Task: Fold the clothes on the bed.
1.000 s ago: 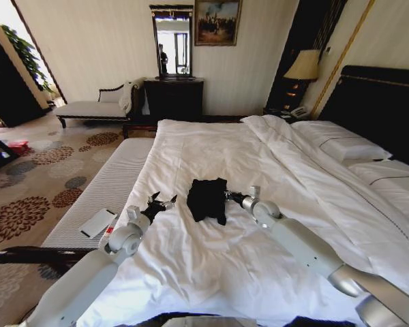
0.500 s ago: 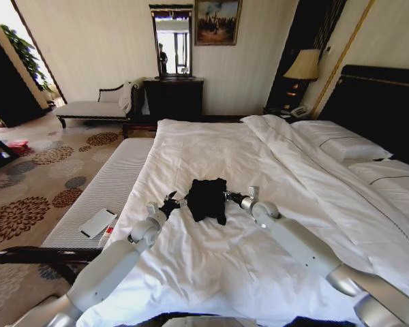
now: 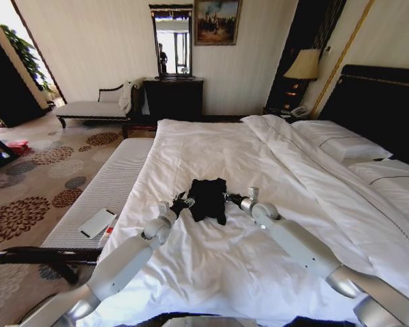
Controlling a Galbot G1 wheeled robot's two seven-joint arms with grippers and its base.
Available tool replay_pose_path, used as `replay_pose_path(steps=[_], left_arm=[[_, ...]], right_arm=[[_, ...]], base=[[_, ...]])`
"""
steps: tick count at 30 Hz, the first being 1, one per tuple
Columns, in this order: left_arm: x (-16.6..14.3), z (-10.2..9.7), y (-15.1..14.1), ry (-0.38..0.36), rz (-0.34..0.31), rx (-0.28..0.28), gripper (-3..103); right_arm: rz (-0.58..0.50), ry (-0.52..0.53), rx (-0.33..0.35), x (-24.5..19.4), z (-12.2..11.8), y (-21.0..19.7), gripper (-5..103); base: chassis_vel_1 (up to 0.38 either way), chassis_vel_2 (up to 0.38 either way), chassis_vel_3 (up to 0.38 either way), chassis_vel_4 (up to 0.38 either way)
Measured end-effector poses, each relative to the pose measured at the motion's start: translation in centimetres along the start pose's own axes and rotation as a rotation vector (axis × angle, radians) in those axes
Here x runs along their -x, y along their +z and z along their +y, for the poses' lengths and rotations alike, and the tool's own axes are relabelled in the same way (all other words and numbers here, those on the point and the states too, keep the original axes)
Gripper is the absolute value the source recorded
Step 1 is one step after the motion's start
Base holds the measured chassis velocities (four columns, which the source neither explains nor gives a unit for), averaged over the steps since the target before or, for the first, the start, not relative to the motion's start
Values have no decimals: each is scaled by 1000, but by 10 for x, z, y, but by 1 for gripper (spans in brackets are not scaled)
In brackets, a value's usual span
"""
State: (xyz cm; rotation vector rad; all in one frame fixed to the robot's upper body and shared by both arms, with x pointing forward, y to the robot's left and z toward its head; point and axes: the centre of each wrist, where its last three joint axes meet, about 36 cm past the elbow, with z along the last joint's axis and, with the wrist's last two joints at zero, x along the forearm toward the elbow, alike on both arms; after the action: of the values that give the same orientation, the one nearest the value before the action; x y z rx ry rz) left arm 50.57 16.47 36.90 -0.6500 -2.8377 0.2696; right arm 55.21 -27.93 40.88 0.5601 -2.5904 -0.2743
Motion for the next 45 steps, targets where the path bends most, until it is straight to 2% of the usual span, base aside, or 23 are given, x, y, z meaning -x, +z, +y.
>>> replay_pose_path(steps=[7, 12, 13, 29, 33, 35, 37, 38, 41, 43, 45], left_arm=[[9, 0, 6, -4, 5, 1, 56], [14, 2, 11, -8, -1, 3, 52], [16, 3, 12, -9, 0, 6, 56], [34, 0, 27, -13, 20, 11, 53], [35, -2, 29, -9, 24, 12, 34], [35, -2, 29, -9, 24, 12, 34], [36, -3, 29, -8, 22, 11, 24], [36, -3, 29, -8, 22, 11, 24], [36, -4, 28, -7, 21, 9, 7], [36, -5, 28, -6, 19, 7, 7], [37, -6, 27, -6, 18, 3, 1]], right_arm=[[-4, 3, 0, -2, -3, -1, 0], [-7, 5, 2, -3, -5, -3, 0], [-7, 7, 2, -3, -6, -4, 0], [-1, 6, -2, -1, -3, -1, 0], [-1, 8, -1, -1, -4, -1, 0], [-1, 8, -1, -1, -4, -1, 0], [-2, 8, 0, -2, -4, -1, 0], [-2, 8, 0, -2, -4, -1, 0], [-2, 7, 0, -2, -3, -1, 0], [-2, 7, 0, -2, -3, 0, 0], [-2, 7, 1, -2, -3, 0, 0]], base=[[0, 0, 0, 0], [0, 0, 0, 0], [0, 0, 0, 0], [0, 0, 0, 0], [0, 0, 0, 0], [0, 0, 0, 0], [0, 0, 0, 0], [0, 0, 0, 0], [0, 0, 0, 0], [0, 0, 0, 0], [0, 0, 0, 0]])
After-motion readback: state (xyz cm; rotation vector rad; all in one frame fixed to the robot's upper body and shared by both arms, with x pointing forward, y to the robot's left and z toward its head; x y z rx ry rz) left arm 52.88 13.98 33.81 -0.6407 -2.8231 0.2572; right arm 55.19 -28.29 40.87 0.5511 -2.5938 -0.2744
